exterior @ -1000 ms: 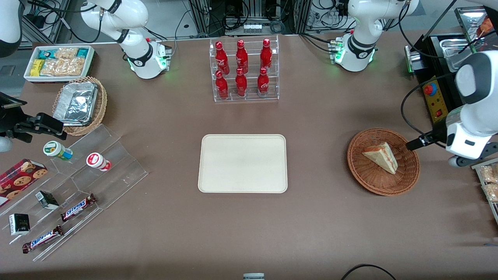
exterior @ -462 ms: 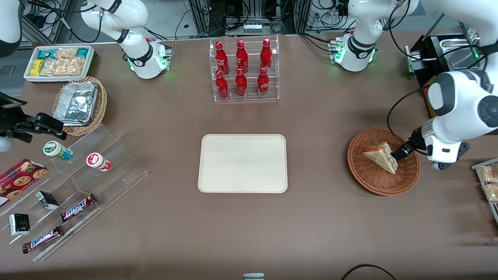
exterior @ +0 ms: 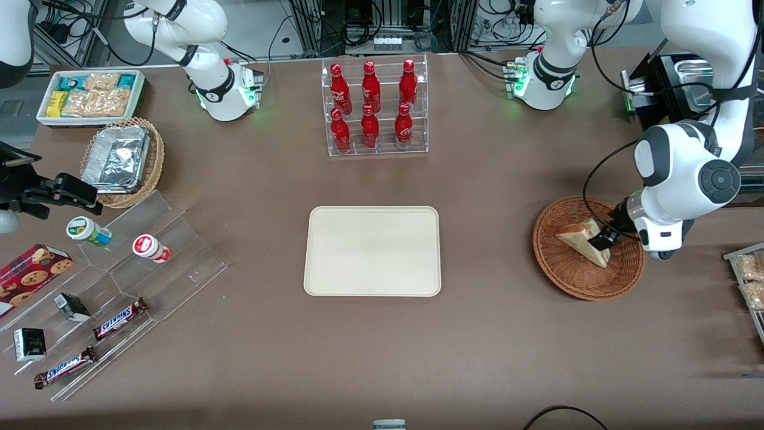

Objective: Place sandwich from basket to tray

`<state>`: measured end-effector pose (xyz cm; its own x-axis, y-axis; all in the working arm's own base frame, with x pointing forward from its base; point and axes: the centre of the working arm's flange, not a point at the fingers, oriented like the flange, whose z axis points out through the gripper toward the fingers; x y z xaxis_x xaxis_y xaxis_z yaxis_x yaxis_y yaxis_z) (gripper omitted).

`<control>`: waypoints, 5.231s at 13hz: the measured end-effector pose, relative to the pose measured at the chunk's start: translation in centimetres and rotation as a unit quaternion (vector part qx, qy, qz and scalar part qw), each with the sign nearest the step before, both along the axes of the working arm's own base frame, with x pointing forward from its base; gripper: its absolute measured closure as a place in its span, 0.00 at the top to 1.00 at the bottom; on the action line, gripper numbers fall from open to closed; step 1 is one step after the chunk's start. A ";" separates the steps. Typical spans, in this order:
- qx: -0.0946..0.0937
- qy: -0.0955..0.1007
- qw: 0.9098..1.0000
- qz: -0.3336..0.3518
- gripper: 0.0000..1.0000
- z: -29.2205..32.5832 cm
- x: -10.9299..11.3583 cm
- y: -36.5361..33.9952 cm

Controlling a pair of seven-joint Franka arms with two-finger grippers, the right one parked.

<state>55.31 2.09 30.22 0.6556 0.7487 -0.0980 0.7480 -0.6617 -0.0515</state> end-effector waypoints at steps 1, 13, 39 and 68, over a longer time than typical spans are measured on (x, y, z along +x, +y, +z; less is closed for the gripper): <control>0.000 -0.004 1.000 0.001 1.00 -0.3 0.1 0.0; -0.011 0.000 1.000 0.023 0.82 -5.8 -0.7 -0.6; -0.028 -0.053 0.950 -0.307 0.33 -1.9 1.7 -41.7; -0.023 -0.049 0.941 -0.334 1.00 2.5 1.7 -42.4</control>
